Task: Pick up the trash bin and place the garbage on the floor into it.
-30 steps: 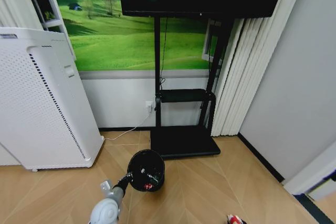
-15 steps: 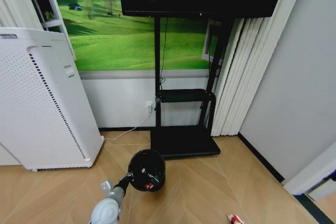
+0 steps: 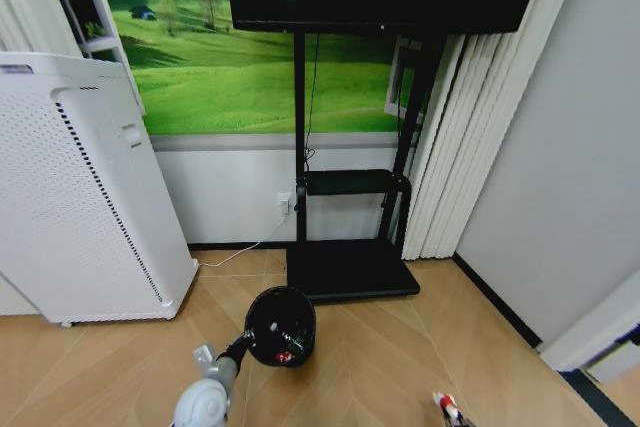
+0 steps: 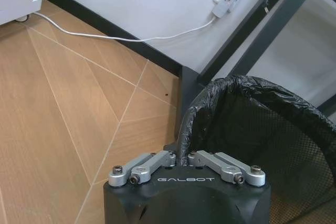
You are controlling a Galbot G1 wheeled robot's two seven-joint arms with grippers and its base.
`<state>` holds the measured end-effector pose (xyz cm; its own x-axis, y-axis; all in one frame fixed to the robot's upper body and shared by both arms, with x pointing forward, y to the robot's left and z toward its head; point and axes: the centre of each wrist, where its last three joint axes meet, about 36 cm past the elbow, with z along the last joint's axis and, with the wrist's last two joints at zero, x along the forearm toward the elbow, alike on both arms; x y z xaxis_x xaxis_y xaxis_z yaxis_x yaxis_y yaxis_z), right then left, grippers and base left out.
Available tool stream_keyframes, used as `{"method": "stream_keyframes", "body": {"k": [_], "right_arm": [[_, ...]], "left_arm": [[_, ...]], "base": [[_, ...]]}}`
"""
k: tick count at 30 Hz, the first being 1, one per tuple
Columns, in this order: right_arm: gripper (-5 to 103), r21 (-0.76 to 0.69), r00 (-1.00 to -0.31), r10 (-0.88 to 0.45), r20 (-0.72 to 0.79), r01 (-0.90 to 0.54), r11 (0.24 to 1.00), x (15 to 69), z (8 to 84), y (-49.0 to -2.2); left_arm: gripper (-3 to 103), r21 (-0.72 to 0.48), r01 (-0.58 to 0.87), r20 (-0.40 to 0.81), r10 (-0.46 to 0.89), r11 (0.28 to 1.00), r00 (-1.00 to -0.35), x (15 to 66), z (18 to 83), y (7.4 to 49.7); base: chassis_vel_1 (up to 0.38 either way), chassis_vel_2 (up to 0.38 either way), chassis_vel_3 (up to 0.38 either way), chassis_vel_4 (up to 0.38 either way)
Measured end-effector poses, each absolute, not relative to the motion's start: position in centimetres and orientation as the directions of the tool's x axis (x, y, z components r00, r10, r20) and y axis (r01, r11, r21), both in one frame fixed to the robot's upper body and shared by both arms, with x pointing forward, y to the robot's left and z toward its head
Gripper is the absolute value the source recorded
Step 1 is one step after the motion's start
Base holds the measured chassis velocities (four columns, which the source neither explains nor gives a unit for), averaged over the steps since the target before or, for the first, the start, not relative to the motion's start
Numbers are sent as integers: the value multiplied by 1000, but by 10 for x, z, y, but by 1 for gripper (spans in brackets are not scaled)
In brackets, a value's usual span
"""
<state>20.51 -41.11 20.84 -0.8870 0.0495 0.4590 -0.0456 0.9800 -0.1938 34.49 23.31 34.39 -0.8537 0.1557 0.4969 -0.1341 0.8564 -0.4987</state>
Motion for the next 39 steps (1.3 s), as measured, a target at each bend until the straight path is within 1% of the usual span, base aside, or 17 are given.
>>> {"method": "stream_keyframes", "body": {"k": [2,3,4,5,8,10,11,12,15,17,20,22,24,26,28,31,39], "right_arm": [[22,-183,-939,-61,340,-130,975,211,250,-397],[22,-183,-939,-61,340,-130,975,211,250,-397],[22,-180,-946,-100,308,-161,970,213,263,-392],[22,-179,-954,-179,242,-225,958,217,287,-379],[22,-177,-951,-229,209,-267,947,218,297,-370],[22,-193,-916,-375,145,-398,897,214,314,-342],[22,-198,-900,-418,126,-435,878,212,318,-332],[22,-198,-900,-418,126,-435,878,212,318,-332],[22,-191,-846,-530,59,-530,826,209,339,-301],[22,-188,-835,-549,44,-546,816,209,345,-295],[22,-179,-782,-623,-4,-613,770,206,365,-274],[22,-178,-772,-635,-10,-624,761,205,368,-271],[22,-172,-730,-683,-29,-669,723,203,376,-259],[22,-168,-719,-694,-29,-681,713,202,376,-256],[22,-167,-687,-727,-20,-714,679,197,371,-248],[22,-170,-667,-745,-4,-734,658,194,364,-244],[22,-151,-650,-760,9,-752,642,191,352,-233]], "left_arm": [[3,-475,-105,504,172,874,-847,348,344,232],[3,-475,-105,504,172,874,-847,348,344,232],[3,-473,-96,504,179,876,-845,350,345,231],[3,-469,-74,503,197,880,-842,353,348,230],[3,-465,-54,502,213,884,-838,355,349,230],[3,-434,40,509,281,900,-813,357,353,236],[3,-419,74,507,301,905,-808,357,353,239],[3,-419,74,507,301,905,-808,357,353,239],[3,-393,159,506,357,906,-785,356,351,248],[3,-391,176,507,371,903,-778,356,349,250],[3,-385,259,498,435,886,-750,355,342,256],[3,-385,275,495,449,881,-744,354,342,257],[3,-387,330,488,495,861,-719,354,336,258],[3,-390,342,485,507,855,-713,355,333,259],[3,-400,389,470,550,830,-691,358,326,261],[3,-400,422,458,576,814,-677,360,321,259],[3,-410,455,445,609,790,-657,355,315,258]], "base": [[0,0,0,0],[0,0,0,0],[0,0,0,0],[0,0,0,0],[0,0,0,0],[0,0,0,0],[0,0,0,0],[0,0,0,0],[0,0,0,0],[0,0,0,0],[0,0,0,0],[0,0,0,0],[0,0,0,0],[0,0,0,0],[0,0,0,0],[0,0,0,0],[0,0,0,0]]}}
